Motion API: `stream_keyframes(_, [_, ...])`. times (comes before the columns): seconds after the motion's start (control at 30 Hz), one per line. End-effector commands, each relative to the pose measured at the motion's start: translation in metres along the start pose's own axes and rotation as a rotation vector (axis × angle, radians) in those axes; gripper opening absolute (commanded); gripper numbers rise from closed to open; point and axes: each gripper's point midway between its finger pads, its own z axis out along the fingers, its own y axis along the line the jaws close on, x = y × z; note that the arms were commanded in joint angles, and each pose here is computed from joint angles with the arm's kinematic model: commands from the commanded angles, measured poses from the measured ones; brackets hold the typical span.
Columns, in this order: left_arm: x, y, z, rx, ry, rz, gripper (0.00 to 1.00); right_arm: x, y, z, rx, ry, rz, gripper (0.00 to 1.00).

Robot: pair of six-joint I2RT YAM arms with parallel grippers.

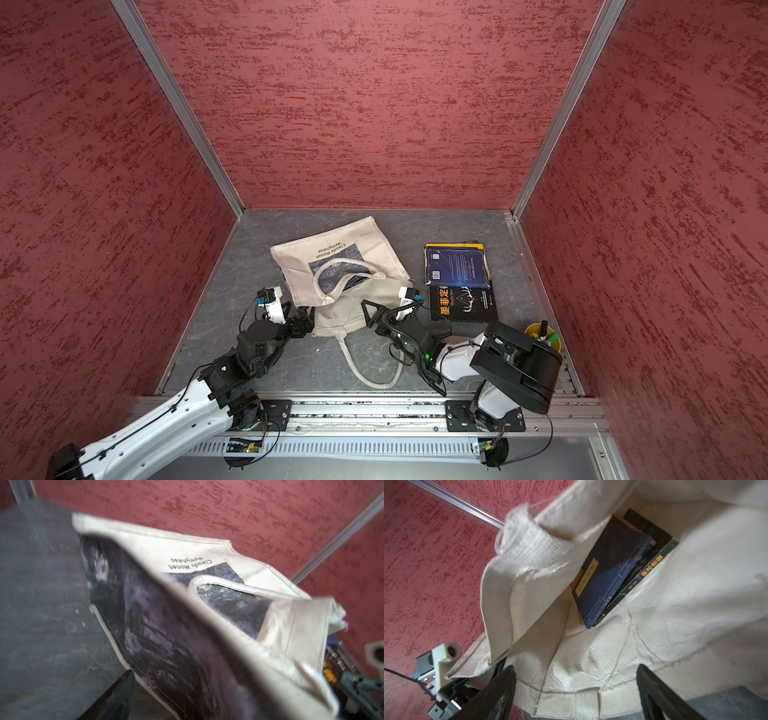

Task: Take out the books from the canvas bag
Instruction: Adjust the canvas bag at the center of the board.

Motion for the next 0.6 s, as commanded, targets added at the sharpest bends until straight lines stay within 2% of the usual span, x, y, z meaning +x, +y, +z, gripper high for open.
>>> stream_keyframes(0.0, [-0.014,-0.01,-0.015,-0.029,-0.028,0.121,1.0,-0.01,0.0,-0.012,0.01,-0.056,-0.05,0.96])
stream_keyframes(0.23, [-0.046,-0.052,-0.048,-0.12,-0.146,0.37,1.0,-0.021,-0.002,-0.025,0.054,-0.097,-0.102,0.99])
stream_keyframes(0.37, [-0.047,-0.081,-0.056,-0.036,-0.014,0.46,1.0,-0.029,-0.004,-0.039,0.056,-0.121,-0.104,0.99])
stream_keyframes(0.43, [-0.039,-0.095,-0.057,0.029,0.062,0.549,1.0,-0.033,-0.005,-0.046,0.062,-0.135,-0.112,0.99])
stream_keyframes(0.57, [-0.026,-0.107,-0.054,0.06,0.155,0.704,1.0,-0.044,-0.007,-0.061,0.076,-0.173,-0.106,0.99])
